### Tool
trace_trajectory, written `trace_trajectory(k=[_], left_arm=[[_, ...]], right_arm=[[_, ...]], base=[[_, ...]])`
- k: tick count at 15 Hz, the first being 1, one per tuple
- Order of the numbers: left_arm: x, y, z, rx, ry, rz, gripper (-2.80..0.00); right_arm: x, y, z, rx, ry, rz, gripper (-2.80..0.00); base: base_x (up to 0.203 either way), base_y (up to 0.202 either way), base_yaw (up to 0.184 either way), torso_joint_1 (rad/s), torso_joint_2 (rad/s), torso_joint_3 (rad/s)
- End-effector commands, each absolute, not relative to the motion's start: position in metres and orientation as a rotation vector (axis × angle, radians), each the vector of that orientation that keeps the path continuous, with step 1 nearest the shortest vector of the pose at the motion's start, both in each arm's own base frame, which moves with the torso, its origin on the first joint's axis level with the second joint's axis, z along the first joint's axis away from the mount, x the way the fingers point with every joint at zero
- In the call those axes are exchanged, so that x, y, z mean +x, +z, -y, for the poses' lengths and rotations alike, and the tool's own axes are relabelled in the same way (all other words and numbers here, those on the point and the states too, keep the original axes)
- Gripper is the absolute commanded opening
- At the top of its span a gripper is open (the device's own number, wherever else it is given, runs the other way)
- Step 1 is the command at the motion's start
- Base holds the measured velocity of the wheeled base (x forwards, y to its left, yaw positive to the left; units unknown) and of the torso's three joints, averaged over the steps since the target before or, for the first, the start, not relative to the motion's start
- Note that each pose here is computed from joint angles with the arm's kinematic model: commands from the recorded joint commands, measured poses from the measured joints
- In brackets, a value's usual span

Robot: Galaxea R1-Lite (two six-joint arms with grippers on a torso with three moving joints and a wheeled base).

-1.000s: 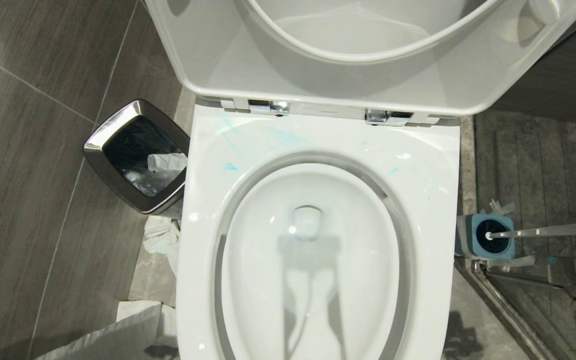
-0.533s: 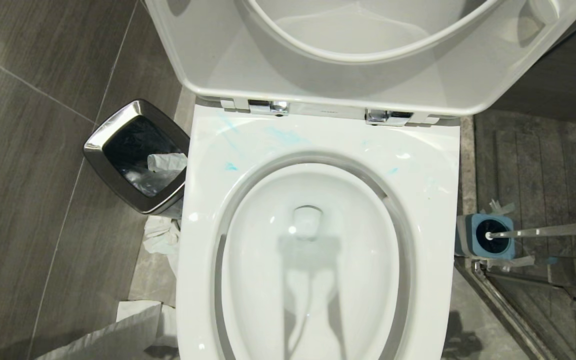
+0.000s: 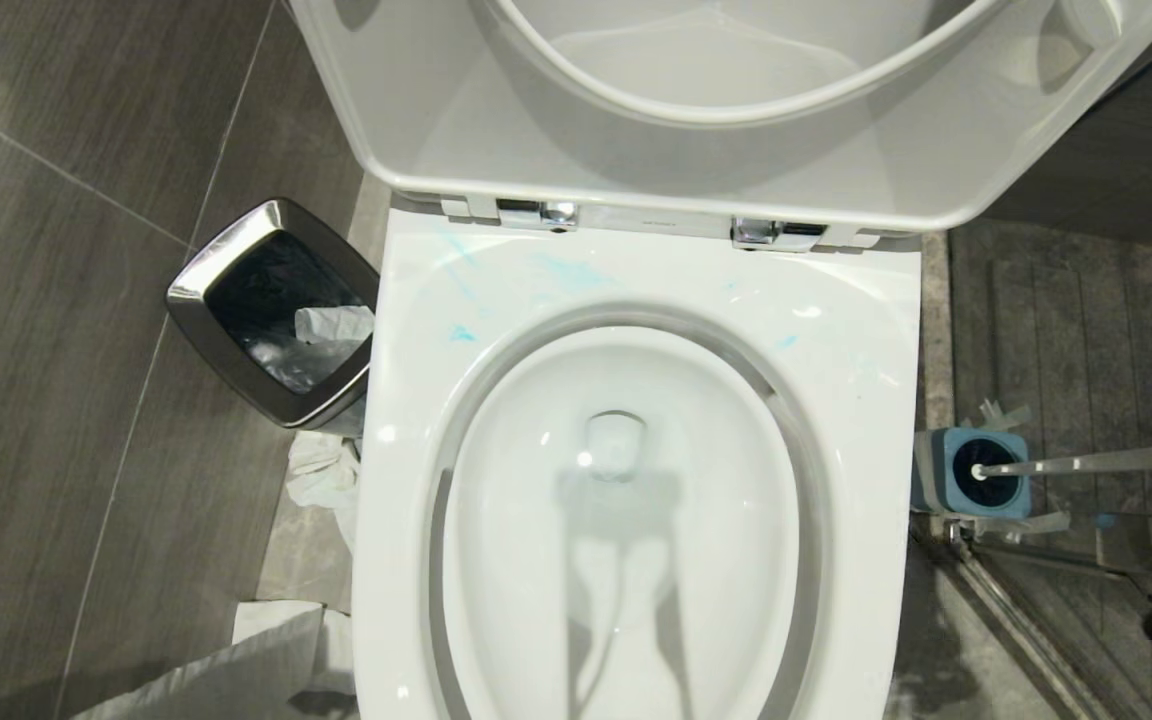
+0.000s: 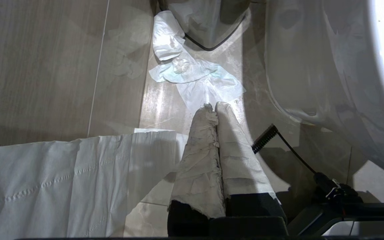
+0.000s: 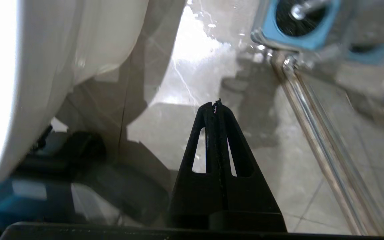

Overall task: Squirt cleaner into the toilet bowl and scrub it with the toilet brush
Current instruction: Pour in the cleaning agent

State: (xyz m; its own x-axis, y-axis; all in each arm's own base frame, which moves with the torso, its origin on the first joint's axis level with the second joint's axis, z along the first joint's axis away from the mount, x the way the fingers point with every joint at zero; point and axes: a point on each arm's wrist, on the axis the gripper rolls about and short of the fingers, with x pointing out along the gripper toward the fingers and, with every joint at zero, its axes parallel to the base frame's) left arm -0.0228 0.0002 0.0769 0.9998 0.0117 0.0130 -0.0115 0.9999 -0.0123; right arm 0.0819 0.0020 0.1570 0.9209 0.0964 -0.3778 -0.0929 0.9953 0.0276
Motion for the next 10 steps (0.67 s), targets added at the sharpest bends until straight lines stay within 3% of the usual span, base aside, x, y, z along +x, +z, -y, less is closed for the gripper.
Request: trace_trajectory(k=[1,5,10], left_arm=[[-0.022,0.075,0.0,-0.012,0.012,0.006,-2.8],[-0.022,0.075,0.0,-0.012,0.012,0.006,-2.8],[-0.022,0.075,0.0,-0.012,0.012,0.006,-2.8]], right_arm=[[0.145,0.141,-0.002,0.021,0.106,-0.527,-2.8],[0.203,0.136,-0.005,0.051,0.121,-0.386,-2.8],[0.235,0.101,-0.009,0.0,0.091,-0.271,-2.8]], base=[[0.0,0.0,0.0,0.0,0.0,0.0],[0.0,0.0,0.0,0.0,0.0,0.0],[0.0,0.0,0.0,0.0,0.0,0.0]])
